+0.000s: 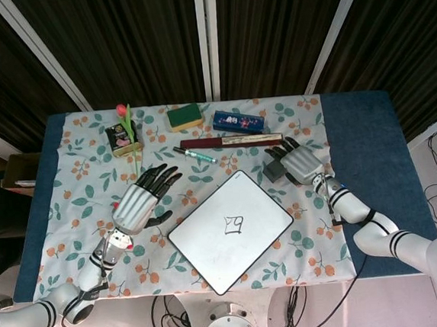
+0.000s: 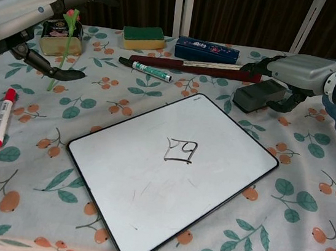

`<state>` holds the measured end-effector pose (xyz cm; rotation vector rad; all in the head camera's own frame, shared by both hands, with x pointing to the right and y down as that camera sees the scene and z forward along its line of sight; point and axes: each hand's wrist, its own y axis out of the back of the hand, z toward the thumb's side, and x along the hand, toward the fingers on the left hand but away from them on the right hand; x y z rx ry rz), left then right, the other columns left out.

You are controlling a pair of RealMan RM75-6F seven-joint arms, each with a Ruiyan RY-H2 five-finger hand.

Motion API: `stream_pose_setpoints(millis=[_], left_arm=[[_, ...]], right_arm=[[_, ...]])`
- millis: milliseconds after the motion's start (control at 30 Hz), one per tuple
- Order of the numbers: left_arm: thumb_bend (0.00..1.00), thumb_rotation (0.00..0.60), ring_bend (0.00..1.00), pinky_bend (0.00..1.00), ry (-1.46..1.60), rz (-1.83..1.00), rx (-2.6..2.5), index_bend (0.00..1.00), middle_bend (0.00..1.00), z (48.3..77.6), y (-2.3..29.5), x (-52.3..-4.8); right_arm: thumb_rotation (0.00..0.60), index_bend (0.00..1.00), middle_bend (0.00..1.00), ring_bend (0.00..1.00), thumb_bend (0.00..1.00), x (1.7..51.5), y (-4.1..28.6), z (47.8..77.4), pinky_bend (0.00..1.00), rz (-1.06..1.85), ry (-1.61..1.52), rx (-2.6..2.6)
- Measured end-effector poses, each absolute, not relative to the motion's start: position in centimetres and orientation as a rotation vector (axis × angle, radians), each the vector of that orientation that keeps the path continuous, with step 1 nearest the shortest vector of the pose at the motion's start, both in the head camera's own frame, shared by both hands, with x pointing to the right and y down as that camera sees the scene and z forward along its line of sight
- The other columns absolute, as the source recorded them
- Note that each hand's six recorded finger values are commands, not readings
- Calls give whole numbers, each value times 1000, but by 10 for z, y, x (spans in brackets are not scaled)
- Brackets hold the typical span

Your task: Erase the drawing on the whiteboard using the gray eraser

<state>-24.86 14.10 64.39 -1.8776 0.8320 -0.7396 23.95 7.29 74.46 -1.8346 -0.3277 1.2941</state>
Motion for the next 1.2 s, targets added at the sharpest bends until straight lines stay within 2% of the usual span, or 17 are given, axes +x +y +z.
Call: stream_pose_setpoints(millis=[233, 433, 567, 933, 1200], left_arm=[[197, 600, 69, 187, 832, -744, -1882, 119, 101, 645, 141, -250], [200, 599, 69, 187, 830, -740, -1883, 119, 101, 646, 140, -250], [203, 599, 69, 187, 828, -744, -1881, 119, 101, 646, 139, -252], [203, 600, 69, 187, 832, -757, -1876, 120, 101, 646, 138, -259], [202, 599, 69, 187, 850, -760, -1864, 119, 101, 645, 136, -263]], right_arm=[[600, 148, 201, 117, 400, 239, 74, 747, 121, 1304, -331, -1835], [600, 263, 279, 184, 410, 237, 73, 745, 180, 1291, -342, -1820], [600, 326, 323, 224, 427, 237, 74, 746, 258, 1292, -344, -1817], [600, 445, 417, 314, 438, 238, 76, 748, 337, 1277, -372, -1821], [600, 514, 469, 360, 446, 236, 72, 736, 375, 1226, -421, -1822]])
